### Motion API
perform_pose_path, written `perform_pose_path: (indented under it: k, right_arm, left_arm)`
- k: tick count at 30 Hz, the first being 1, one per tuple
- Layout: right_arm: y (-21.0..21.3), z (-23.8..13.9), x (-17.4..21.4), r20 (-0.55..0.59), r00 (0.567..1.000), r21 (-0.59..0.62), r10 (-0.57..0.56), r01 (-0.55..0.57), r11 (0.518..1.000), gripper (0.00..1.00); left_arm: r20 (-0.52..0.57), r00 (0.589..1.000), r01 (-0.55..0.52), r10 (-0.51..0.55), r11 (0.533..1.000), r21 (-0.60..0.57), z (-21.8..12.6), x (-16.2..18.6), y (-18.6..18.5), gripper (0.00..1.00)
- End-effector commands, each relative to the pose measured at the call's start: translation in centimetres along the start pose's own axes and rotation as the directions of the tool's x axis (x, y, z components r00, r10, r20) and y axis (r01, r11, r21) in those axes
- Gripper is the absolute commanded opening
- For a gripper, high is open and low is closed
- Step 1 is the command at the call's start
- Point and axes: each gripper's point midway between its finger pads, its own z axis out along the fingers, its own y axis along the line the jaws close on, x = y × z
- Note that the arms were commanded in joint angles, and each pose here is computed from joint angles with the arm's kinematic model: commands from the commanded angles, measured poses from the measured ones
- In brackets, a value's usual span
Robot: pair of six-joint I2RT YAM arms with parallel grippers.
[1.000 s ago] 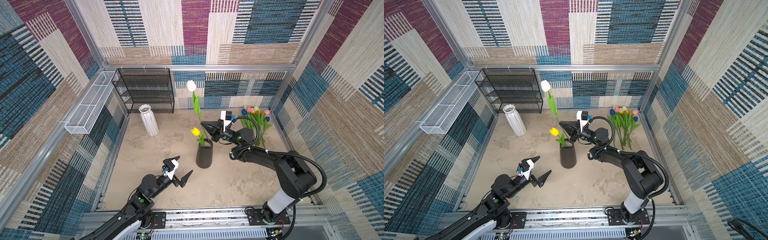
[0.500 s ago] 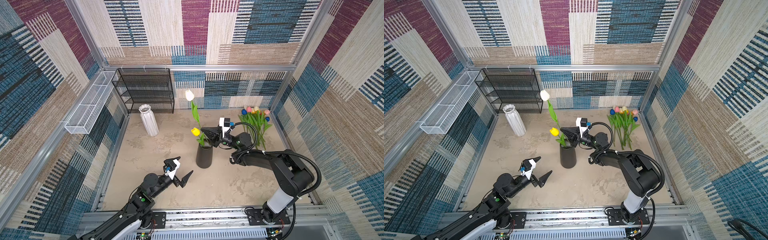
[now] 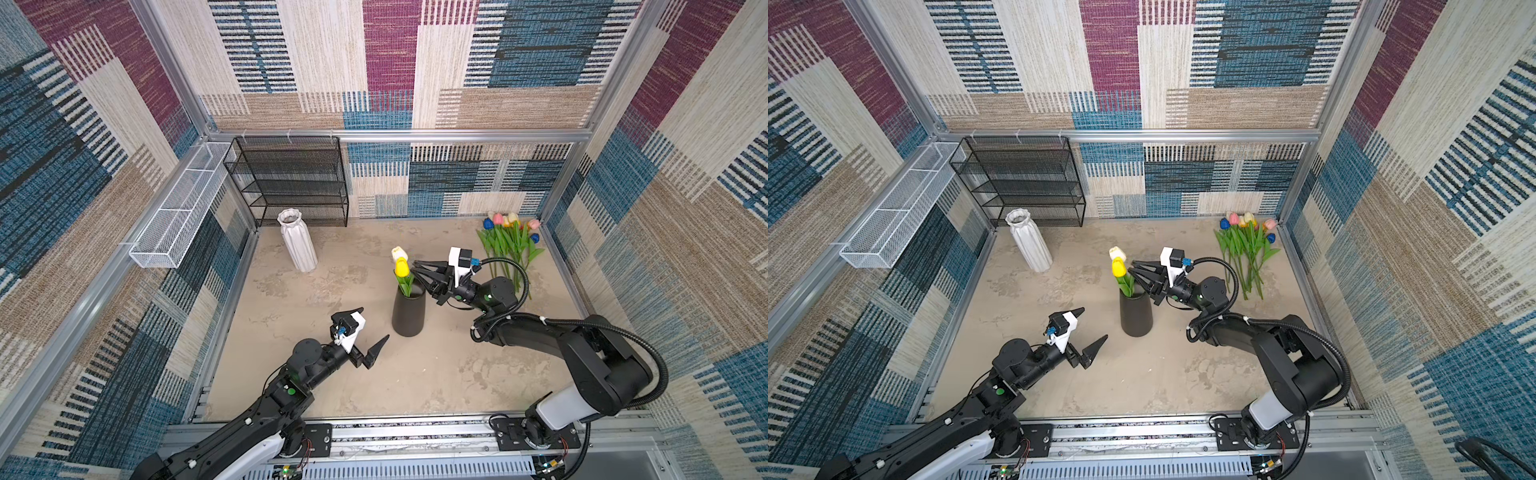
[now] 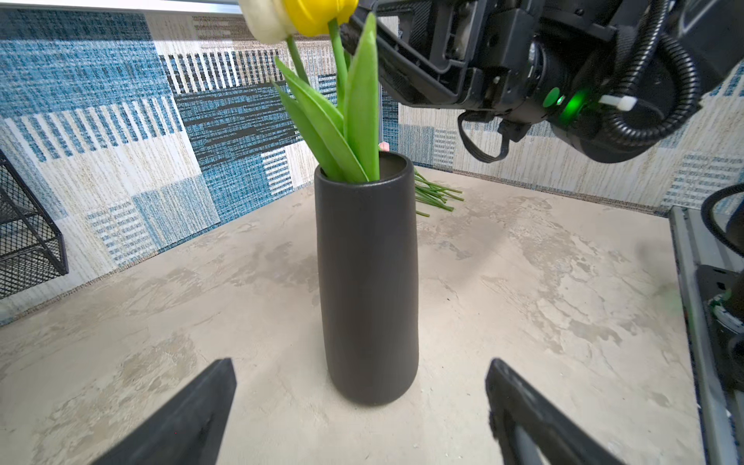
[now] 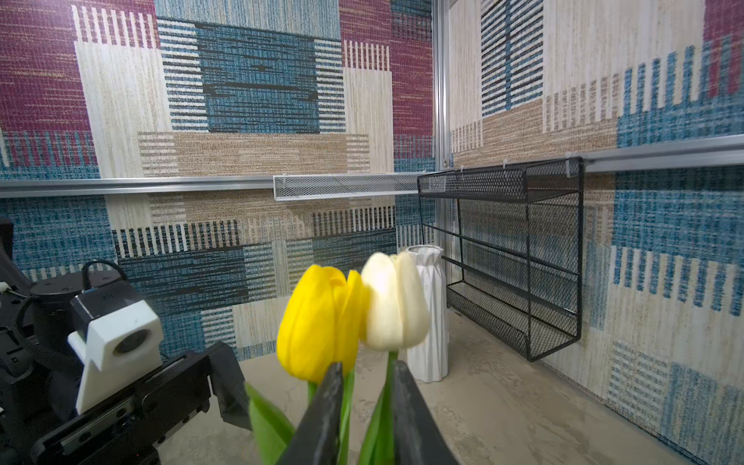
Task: Arrange the flowers into the vase
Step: 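Open the right gripper and move it back toward the tulip pile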
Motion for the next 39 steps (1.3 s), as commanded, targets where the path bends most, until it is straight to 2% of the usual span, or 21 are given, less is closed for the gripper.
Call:
perform_pose_path:
  k: [1,5,7,10,14,16,19,23,26,29,32,39]
  right_arm:
    - [-0.1,-0.6,-1.9,0.027,0.999,0.062,-0.041,0.039,0.997,0.30]
    - [-1.6,-1.4,-4.4,0.014,0.998,0.213,-0.060,0.056,0.975,0.36]
    - [-2.7,-2.2,-5.6,0.016,0.998,0.312,-0.064,0.056,0.948,0.44]
    - [-5.5,-4.2,-7.0,0.027,0.999,0.519,-0.028,0.010,0.855,0.60]
    - [-8.5,-6.0,-6.4,-0.066,0.998,0.689,0.022,0.030,0.724,0.67]
    - [-9.6,-6.5,-5.9,-0.116,0.992,0.732,0.048,0.053,0.679,0.69]
    - [-11.0,-7.2,-4.8,-0.160,0.981,0.759,0.114,0.049,0.650,0.72]
    - [-14.2,-9.2,-2.0,-0.180,0.946,0.796,0.268,-0.020,0.605,0.73]
    - [-16.7,-11.3,0.0,-0.174,0.915,0.834,0.365,-0.060,0.548,0.72]
    - [-18.7,-13.0,1.9,-0.200,0.886,0.871,0.419,-0.035,0.490,0.72]
    - [-20.3,-14.3,3.8,-0.221,0.847,0.891,0.484,-0.027,0.454,0.71]
    - [-23.3,-17.7,6.8,-0.232,0.793,0.934,0.563,0.021,0.356,0.67]
  left_arm:
    - [0.063,0.998,-0.022,0.021,1.000,0.022,0.0,-2.0,-0.3,1.00]
    - [0.099,0.995,-0.015,0.011,0.999,0.037,-0.2,-3.3,-0.5,1.00]
    - [0.117,0.993,-0.020,0.015,0.999,0.046,-0.4,-4.2,-0.6,1.00]
    - [0.132,0.991,-0.032,0.023,0.997,0.071,-0.9,-5.6,-1.1,1.00]
    - [0.151,0.988,-0.050,0.026,0.986,0.160,-1.9,-6.6,-2.6,1.00]
    - [0.161,0.987,-0.060,0.027,0.978,0.201,-2.4,-6.5,-3.4,1.00]
    - [0.138,0.990,-0.056,0.022,0.967,0.250,-2.5,-5.9,-4.3,0.99]
    - [0.077,0.997,-0.025,0.003,0.957,0.288,-2.2,-4.6,-4.9,0.99]
    - [0.052,0.999,-0.013,-0.003,0.955,0.296,-2.0,-3.8,-5.0,0.99]
    - [0.037,0.999,-0.005,-0.006,0.956,0.292,-2.0,-3.1,-5.0,0.99]
    - [0.015,1.000,-0.007,0.002,0.958,0.286,-1.9,-2.1,-5.0,0.99]
    - [-0.023,1.000,0.000,0.007,0.957,0.288,-1.7,-0.6,-5.1,0.99]
